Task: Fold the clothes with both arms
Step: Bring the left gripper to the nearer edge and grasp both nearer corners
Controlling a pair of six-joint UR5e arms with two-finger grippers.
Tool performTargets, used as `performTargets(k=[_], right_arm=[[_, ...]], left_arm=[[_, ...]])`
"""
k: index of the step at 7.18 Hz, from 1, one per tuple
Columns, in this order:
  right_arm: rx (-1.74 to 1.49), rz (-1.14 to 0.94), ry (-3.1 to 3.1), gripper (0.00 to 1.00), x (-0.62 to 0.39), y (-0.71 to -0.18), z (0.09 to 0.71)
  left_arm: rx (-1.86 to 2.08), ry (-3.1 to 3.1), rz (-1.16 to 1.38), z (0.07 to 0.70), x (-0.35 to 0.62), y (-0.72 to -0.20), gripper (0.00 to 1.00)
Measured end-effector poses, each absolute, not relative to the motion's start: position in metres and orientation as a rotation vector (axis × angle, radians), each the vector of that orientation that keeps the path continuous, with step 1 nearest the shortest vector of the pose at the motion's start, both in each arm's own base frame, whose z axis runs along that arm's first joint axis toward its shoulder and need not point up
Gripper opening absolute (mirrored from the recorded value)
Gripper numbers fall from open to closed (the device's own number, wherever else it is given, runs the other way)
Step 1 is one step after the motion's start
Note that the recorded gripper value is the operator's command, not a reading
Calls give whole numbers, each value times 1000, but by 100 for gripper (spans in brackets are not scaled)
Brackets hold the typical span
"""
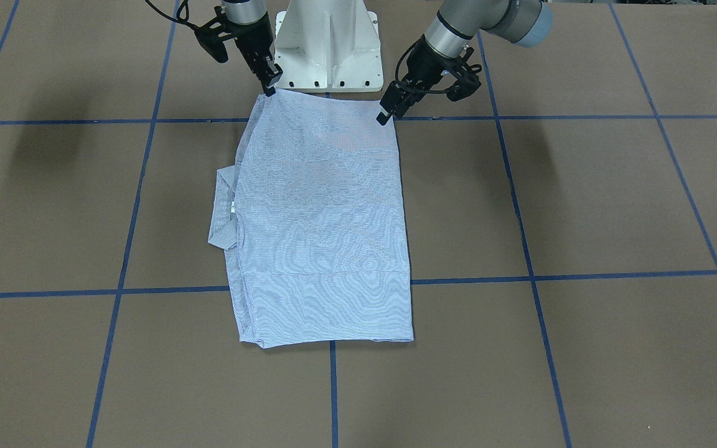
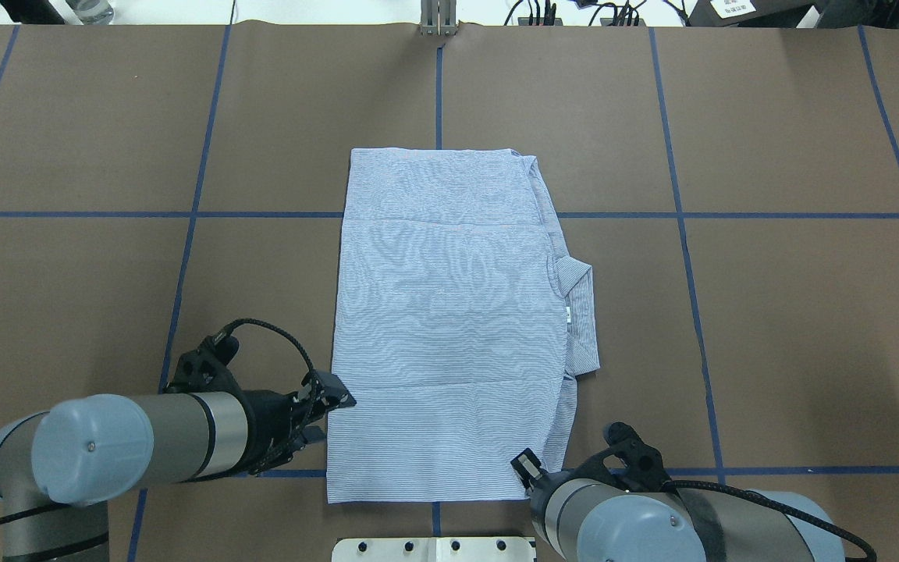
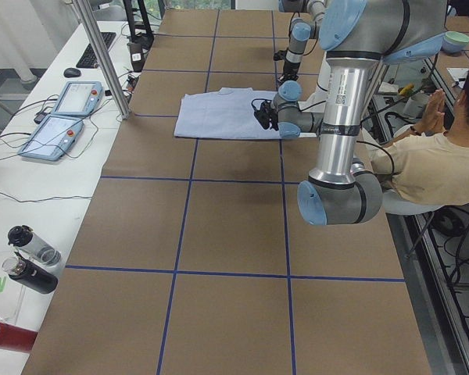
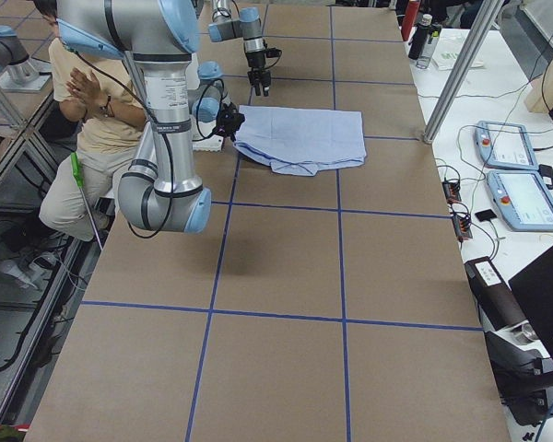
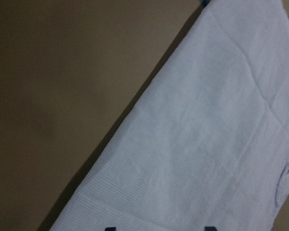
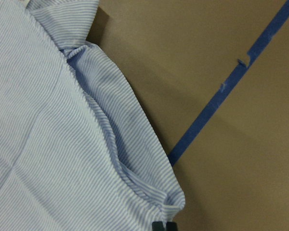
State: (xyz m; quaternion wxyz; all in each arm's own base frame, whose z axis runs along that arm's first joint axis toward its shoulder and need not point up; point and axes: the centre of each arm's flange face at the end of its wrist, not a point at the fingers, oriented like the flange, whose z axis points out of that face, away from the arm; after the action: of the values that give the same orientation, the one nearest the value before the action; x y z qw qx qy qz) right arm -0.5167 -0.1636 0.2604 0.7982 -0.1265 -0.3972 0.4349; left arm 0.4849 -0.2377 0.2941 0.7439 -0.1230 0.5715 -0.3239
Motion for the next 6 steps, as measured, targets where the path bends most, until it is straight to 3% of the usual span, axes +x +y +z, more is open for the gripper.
performTargets(k=[4, 6], right_arm=[[-262, 938, -841, 0, -517, -165, 264], [-261, 939, -838, 0, -516, -166, 265]], left_arm=[[-343, 1182, -721, 319, 513, -176, 63], [-361, 1158, -709, 326, 525, -160, 53]])
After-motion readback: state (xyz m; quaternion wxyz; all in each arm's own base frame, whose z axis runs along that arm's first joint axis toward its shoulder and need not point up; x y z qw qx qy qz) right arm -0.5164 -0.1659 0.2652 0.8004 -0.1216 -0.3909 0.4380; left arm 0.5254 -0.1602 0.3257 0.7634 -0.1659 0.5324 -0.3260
